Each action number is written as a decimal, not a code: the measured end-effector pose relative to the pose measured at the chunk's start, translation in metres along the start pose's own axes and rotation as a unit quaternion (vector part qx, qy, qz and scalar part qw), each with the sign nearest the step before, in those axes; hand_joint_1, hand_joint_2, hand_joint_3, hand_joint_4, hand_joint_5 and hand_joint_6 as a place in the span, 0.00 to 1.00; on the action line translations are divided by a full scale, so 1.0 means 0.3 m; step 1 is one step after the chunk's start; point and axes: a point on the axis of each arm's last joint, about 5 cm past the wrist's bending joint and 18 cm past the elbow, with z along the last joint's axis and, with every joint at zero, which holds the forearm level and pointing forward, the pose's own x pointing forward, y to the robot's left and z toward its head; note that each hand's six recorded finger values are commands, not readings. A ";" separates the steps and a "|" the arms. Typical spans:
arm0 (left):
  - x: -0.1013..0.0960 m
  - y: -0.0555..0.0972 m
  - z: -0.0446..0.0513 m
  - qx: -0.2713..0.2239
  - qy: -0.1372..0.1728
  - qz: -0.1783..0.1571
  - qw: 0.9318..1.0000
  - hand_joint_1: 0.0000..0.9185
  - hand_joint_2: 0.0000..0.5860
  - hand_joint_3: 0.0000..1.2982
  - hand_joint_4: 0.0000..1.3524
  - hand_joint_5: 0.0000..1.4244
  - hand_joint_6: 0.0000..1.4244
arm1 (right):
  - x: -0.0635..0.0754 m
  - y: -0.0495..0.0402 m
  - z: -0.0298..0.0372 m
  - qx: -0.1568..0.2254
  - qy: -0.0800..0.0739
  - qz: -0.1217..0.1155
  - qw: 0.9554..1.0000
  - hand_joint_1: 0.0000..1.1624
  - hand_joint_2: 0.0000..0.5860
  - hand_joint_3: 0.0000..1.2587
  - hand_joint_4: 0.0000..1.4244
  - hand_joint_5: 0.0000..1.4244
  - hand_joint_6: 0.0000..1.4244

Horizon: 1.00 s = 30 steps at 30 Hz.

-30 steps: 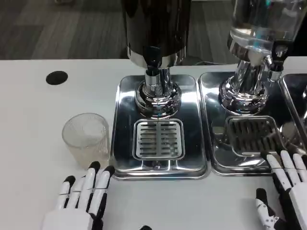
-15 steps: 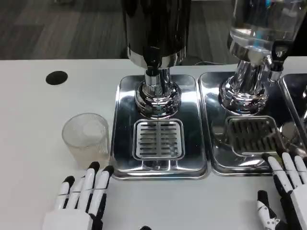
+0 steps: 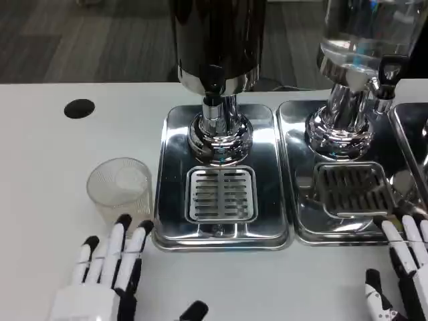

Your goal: Grasp the cup under the faucet to collect the drink, then remove the cup.

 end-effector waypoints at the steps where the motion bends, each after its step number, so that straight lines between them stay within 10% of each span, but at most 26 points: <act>1: 0.015 0.009 0.004 -0.006 -0.007 0.013 1.000 0.00 0.16 0.06 0.00 0.08 0.03 | 0.002 -0.002 0.000 0.001 0.001 -0.002 1.000 0.14 0.85 0.08 0.00 0.00 0.00; 11: 0.128 0.107 -0.019 -0.027 0.014 0.092 0.995 0.00 0.09 0.06 0.00 0.07 0.03 | 0.000 0.000 -0.001 0.012 0.007 -0.002 1.000 0.15 0.84 0.08 0.00 0.00 0.00; 30: 0.366 0.196 -0.083 0.012 0.069 0.033 0.997 0.00 0.05 0.09 0.00 0.07 0.04 | -0.011 0.016 0.005 0.022 0.007 0.024 0.999 0.15 0.85 0.08 0.00 0.00 0.03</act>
